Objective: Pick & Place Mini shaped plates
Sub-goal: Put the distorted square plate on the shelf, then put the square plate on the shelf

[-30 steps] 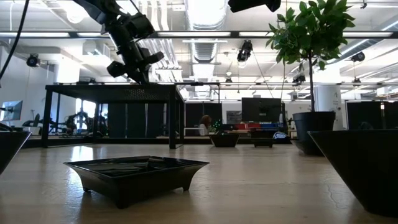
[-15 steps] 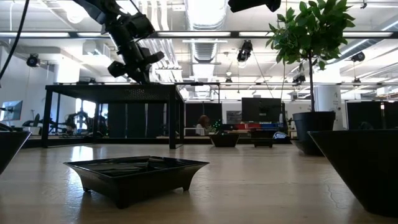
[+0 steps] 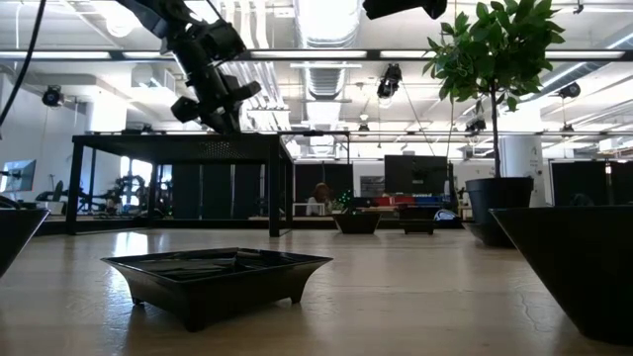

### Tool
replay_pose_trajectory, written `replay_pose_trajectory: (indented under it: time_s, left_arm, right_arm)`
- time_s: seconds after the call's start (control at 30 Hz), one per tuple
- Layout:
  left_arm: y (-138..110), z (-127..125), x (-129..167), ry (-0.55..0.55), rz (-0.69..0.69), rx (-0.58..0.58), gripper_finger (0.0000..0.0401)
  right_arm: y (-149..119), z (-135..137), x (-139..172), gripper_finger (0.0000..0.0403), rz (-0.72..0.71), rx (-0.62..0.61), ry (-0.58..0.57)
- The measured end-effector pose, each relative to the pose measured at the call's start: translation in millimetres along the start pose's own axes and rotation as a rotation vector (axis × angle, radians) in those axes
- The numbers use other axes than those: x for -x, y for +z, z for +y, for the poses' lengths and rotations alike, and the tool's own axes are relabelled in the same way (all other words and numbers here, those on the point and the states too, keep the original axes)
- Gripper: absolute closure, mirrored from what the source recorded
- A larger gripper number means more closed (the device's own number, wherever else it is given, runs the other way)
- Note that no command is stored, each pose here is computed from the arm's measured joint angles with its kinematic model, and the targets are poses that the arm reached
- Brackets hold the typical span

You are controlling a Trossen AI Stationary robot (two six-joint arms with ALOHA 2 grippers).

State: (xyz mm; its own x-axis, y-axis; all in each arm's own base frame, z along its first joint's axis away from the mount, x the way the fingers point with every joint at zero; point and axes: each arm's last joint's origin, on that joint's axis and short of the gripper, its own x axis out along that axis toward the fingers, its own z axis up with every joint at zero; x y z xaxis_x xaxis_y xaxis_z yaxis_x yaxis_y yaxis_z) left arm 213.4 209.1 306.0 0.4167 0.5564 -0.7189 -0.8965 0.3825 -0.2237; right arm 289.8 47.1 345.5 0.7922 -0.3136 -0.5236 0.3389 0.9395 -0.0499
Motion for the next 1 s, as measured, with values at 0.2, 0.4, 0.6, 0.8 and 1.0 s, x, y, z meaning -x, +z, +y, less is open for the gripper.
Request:
replay_pose_trajectory:
  time_s: [0.2, 0.4, 0.6, 0.8, 1.0]
  left_arm:
    - [0.4, 0.3, 1.7, -0.002, -0.005, -0.025, 0.034]
    - [2.2, 0.4, 7.4, -0.007, -0.019, -0.024, 0.034]
    - [6.2, -0.1, 18.8, -0.023, -0.057, -0.08, 0.034]
    - [8.0, 1.2, 35.9, -0.04, -0.103, -0.128, 0.034]
    - [6.5, 4.0, 63.8, -0.065, -0.156, -0.25, 0.034]
  right_arm:
    - [-0.1, -0.1, 0.0, 0.0326, 0.001, -0.004, -0.001]
    - [-0.1, 0.0, 0.0, 0.0322, 0.001, -0.005, 0.0]
    - [-0.1, -0.2, -0.1, 0.032, 0.001, 0.0, -0.001]
    - [-0.2, -0.3, -0.1, 0.0329, 0.002, 0.0, -0.001]
    - [-0.2, -0.3, -0.1, 0.0332, 0.002, 0.014, -0.002]
